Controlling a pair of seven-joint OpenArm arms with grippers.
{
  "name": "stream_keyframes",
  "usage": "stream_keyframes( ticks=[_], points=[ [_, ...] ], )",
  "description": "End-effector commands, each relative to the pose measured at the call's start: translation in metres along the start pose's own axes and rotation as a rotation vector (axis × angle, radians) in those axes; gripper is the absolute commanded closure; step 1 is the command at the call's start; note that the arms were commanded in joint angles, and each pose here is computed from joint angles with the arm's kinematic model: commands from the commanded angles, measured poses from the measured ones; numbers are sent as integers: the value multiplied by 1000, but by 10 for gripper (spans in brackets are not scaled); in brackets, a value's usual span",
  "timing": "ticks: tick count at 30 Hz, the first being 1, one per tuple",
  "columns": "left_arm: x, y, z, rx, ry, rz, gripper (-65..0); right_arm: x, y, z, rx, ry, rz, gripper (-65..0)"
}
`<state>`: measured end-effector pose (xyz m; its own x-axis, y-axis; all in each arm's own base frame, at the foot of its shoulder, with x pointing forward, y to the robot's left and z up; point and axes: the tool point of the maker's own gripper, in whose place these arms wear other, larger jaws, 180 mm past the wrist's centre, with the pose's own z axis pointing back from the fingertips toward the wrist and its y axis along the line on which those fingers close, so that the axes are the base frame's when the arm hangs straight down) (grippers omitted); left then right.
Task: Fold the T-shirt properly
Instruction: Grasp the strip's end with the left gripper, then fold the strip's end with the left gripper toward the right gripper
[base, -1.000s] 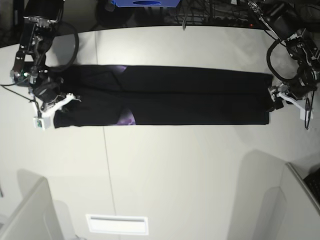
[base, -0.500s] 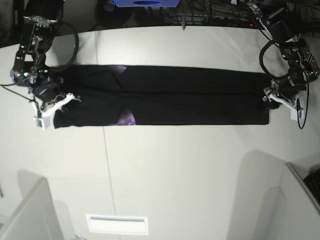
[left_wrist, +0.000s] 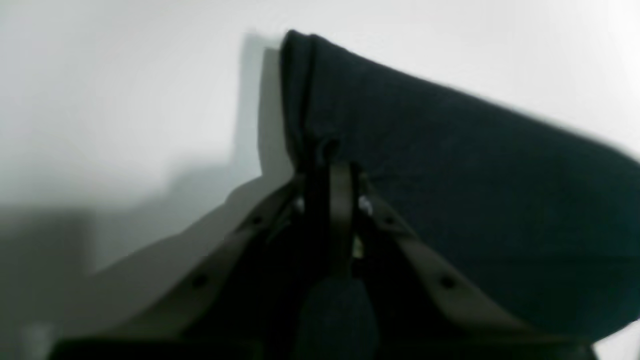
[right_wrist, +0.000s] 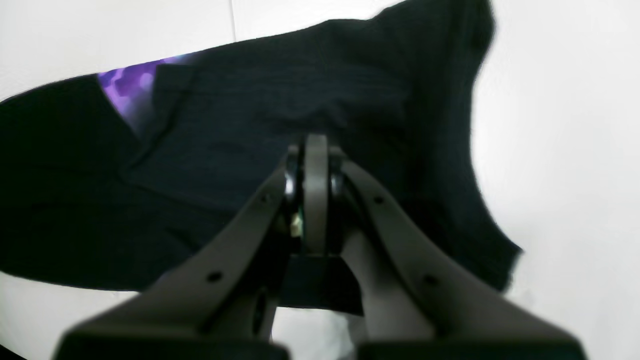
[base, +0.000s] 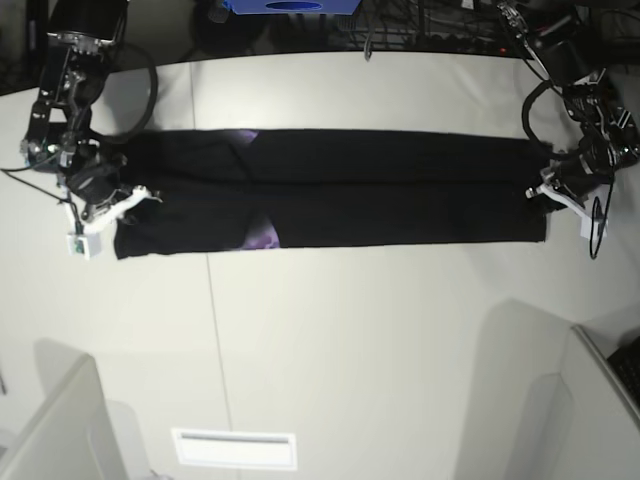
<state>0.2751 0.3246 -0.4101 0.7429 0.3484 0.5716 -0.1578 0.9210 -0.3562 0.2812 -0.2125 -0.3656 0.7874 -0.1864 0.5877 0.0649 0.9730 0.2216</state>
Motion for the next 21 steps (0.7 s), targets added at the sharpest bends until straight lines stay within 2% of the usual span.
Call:
stream_keyframes(
  ticks=[1,3,6,11,16,21],
  points=[
    [25,0,16,13,-70,-59,0,14,1,5,4,-45,15,0],
    [34,-8,30,32,-106,-122,0,15,1,5,4,-48,16,0],
    [41,-23,43,65,-142,-138,0,17,1,5,5,-51,16,0],
    [19,-99,32,-32,-104,-234,0,20,2,5,6,-58,17,0],
    [3,-168,24,-154,-100,-238,0,20,1,5,5,-58,16,0],
    [-29,-231,5,-277,-22,-196,0,20,0,5,2,-59,12,0]
  ],
)
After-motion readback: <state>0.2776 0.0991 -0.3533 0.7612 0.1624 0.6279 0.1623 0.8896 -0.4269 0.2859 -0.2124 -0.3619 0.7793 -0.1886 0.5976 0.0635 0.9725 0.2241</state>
